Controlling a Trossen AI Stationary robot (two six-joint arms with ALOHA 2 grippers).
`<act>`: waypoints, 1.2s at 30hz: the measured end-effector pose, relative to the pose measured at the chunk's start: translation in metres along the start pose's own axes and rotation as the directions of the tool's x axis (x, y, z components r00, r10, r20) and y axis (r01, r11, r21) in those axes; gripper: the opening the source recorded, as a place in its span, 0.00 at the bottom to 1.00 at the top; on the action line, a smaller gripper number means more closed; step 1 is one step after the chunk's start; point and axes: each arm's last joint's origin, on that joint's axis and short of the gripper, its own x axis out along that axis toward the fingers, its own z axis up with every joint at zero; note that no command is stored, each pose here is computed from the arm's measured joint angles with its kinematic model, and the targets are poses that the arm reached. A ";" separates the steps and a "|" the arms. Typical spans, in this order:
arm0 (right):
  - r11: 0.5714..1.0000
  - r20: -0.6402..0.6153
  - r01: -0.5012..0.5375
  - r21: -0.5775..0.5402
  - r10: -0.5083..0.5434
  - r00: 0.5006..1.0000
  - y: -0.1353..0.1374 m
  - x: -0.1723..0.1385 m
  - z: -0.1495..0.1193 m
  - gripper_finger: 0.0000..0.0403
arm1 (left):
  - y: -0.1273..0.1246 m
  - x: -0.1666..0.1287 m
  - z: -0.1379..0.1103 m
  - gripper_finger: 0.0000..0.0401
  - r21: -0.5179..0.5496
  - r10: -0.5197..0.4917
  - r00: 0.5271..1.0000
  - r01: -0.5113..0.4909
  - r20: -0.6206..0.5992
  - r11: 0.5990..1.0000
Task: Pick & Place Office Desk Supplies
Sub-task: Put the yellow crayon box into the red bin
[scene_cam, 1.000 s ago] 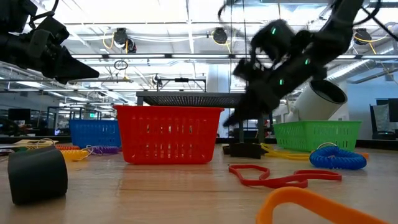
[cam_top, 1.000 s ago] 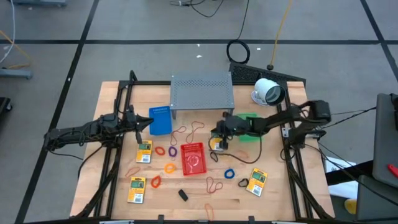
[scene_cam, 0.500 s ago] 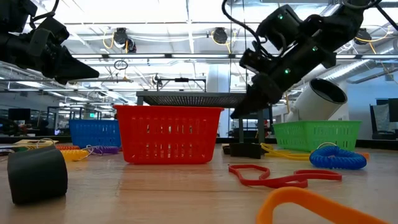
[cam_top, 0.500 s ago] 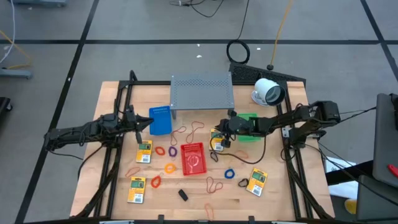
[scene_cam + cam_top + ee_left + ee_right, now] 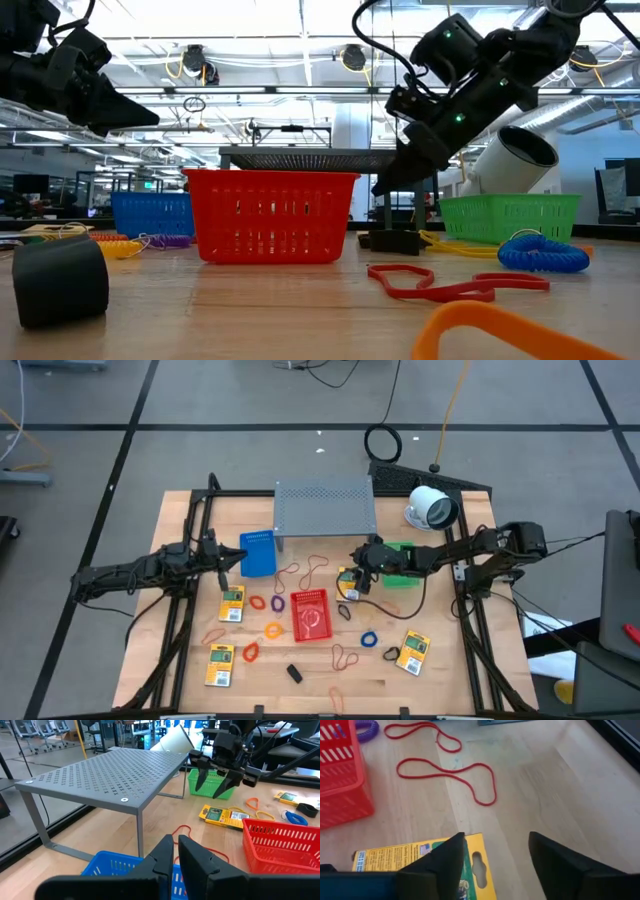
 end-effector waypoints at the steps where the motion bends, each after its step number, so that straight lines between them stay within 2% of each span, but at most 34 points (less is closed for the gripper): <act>1: 1.000 0.000 0.000 0.000 0.000 1.000 0.000 0.000 0.000 0.46 | 0.000 0.000 0.000 0.09 0.000 0.000 1.000 0.000 0.000 1.000; 6: 1.000 0.001 0.001 -0.004 -0.001 1.000 0.000 0.000 0.000 0.25 | 0.000 0.000 0.000 0.09 0.000 0.000 1.000 0.000 0.000 1.000; 11: 0.999 0.003 0.049 -0.004 -0.049 0.999 -0.002 0.000 0.000 0.03 | 0.000 0.000 0.000 0.09 0.000 0.000 1.000 0.000 0.000 1.000; 17: 0.999 0.008 0.051 -0.005 -0.051 0.999 -0.001 0.015 -0.006 0.00 | 0.000 0.000 0.000 0.09 0.001 0.001 1.000 -0.001 0.000 1.000; 23: 0.998 -0.032 0.069 -0.004 -0.069 0.997 -0.003 0.041 -0.026 0.00 | 0.000 0.000 0.000 0.09 0.002 0.001 1.000 -0.001 0.001 1.000; 29: 0.997 -0.076 0.079 0.006 -0.079 0.994 -0.008 0.048 -0.034 0.00 | 0.000 0.000 0.000 0.09 0.004 0.004 1.000 -0.004 0.000 1.000; 31: 0.999 -0.078 0.053 0.009 -0.052 0.996 -0.008 0.049 -0.034 0.00 | 0.000 0.000 0.000 0.09 0.004 0.007 1.000 -0.007 0.001 1.000; 36: 0.992 -0.076 -0.110 0.061 0.114 0.991 -0.007 0.047 -0.032 0.00 | 0.000 0.000 0.000 0.09 0.008 0.007 1.000 -0.007 0.000 1.000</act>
